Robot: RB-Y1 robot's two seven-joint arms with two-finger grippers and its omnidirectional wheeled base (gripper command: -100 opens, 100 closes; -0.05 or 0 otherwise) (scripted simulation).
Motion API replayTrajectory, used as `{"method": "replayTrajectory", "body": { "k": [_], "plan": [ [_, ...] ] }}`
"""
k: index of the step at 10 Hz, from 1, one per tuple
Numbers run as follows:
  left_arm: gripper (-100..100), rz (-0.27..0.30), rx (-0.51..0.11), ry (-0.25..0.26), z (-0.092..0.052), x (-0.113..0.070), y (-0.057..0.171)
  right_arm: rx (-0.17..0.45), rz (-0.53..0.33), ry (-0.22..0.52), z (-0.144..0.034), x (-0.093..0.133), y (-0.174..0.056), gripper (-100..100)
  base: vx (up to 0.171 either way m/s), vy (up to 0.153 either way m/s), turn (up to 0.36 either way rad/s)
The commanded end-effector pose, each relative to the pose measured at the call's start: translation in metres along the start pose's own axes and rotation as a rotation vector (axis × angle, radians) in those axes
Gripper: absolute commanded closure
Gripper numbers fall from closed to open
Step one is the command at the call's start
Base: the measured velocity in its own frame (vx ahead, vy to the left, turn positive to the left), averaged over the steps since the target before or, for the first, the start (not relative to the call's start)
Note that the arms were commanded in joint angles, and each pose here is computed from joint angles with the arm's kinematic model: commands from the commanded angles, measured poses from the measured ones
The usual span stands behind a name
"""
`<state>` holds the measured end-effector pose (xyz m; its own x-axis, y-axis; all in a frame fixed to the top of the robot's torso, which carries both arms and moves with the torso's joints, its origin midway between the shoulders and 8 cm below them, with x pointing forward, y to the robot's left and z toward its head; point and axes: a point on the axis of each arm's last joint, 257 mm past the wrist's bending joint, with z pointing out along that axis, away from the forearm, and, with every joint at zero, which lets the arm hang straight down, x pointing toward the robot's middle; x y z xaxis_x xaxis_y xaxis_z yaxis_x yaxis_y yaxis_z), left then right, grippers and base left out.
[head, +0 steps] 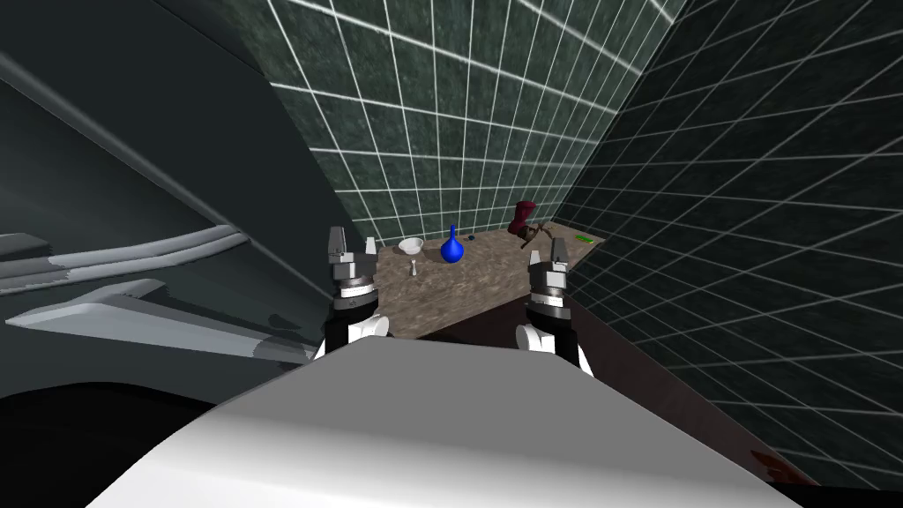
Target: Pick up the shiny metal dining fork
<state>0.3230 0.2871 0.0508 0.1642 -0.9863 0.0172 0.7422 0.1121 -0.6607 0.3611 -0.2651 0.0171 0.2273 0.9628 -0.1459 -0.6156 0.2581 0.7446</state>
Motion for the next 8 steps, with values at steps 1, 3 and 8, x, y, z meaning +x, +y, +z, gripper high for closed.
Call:
{"method": "replayTrajectory", "body": {
  "k": [1, 3, 8],
  "plan": [
    [-100, 0.032, -0.031, 0.042, -0.006, 0.0, 0.009, 0.0, 0.0, 0.0, 0.0, 0.0, 0.0, 0, -0.004, -0.015, -0.106],
    [-100, 0.074, -0.076, 0.086, -0.015, -0.002, 0.022, 0.0, 0.0, 0.0, 0.0, 0.0, 0.0, 0, -0.007, -0.029, -0.113],
    [-100, 0.225, -0.255, 0.218, -0.057, -0.024, 0.068, 0.0, 0.0, 0.0, 0.0, 0.0, 0.0, 0, -0.007, -0.044, -0.173]
  ]
}}
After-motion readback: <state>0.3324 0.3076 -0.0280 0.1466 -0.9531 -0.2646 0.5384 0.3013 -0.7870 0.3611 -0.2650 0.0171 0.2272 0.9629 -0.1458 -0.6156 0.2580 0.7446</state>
